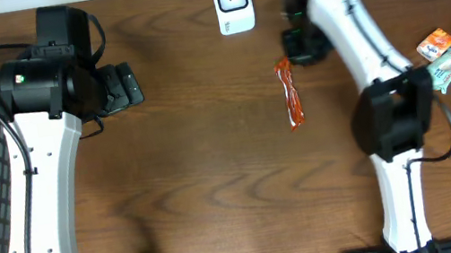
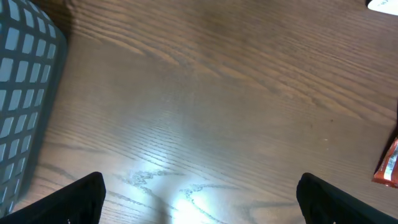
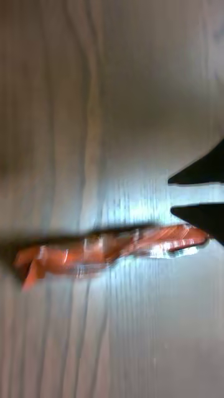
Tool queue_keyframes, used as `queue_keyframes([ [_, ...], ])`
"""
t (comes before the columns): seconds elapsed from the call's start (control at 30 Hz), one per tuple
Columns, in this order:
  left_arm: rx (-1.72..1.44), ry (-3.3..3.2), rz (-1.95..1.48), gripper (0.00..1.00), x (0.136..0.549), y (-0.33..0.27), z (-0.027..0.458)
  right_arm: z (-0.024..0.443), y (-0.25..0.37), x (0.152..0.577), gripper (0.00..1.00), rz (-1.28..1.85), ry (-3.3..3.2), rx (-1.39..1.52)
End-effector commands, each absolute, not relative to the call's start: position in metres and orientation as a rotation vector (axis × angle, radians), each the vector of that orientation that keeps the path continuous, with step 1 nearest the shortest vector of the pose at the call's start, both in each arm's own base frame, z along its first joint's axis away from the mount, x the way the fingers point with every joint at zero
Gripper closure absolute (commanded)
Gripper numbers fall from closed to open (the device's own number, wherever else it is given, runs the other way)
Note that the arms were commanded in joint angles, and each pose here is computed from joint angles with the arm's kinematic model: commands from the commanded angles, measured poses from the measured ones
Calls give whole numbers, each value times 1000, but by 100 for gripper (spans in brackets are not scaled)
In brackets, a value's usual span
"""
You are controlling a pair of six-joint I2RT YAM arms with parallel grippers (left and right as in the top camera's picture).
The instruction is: Scan the item barcode
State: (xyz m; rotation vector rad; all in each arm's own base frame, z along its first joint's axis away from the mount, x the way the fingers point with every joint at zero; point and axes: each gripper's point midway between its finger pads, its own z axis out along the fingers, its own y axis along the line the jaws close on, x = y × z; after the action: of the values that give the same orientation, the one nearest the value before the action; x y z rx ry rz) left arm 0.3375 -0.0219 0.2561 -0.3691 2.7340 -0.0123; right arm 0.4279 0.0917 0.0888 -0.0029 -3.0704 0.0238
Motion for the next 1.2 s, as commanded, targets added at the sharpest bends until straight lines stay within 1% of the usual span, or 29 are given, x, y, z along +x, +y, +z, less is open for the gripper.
queue_keyframes([
  [0.0,-387,2743,-8,2,338,-20,253,72,115,408,99,-279,-2951,8],
  [0.1,-386,2743,-9,2,338,-21,253,54,119,403,99,-356,-2917,-18],
  [0.33,-386,2743,-9,2,338,-21,253,22,136,396,99,-368,-2913,4],
  [0.43,-387,2743,-8,2,338,-20,253,22,147,396,99,-391,-2916,31],
  [0.73,-386,2743,-9,2,338,-21,253,48,184,408,99,-609,-2931,90],
  [0.83,-386,2743,-9,2,338,-21,253,49,195,415,97,-635,-2964,134],
  [0.97,-386,2743,-9,2,338,-21,253,48,202,422,92,-647,-3001,151],
  [1.17,-386,2743,-9,2,338,-21,253,49,215,434,91,-683,-3046,120],
])
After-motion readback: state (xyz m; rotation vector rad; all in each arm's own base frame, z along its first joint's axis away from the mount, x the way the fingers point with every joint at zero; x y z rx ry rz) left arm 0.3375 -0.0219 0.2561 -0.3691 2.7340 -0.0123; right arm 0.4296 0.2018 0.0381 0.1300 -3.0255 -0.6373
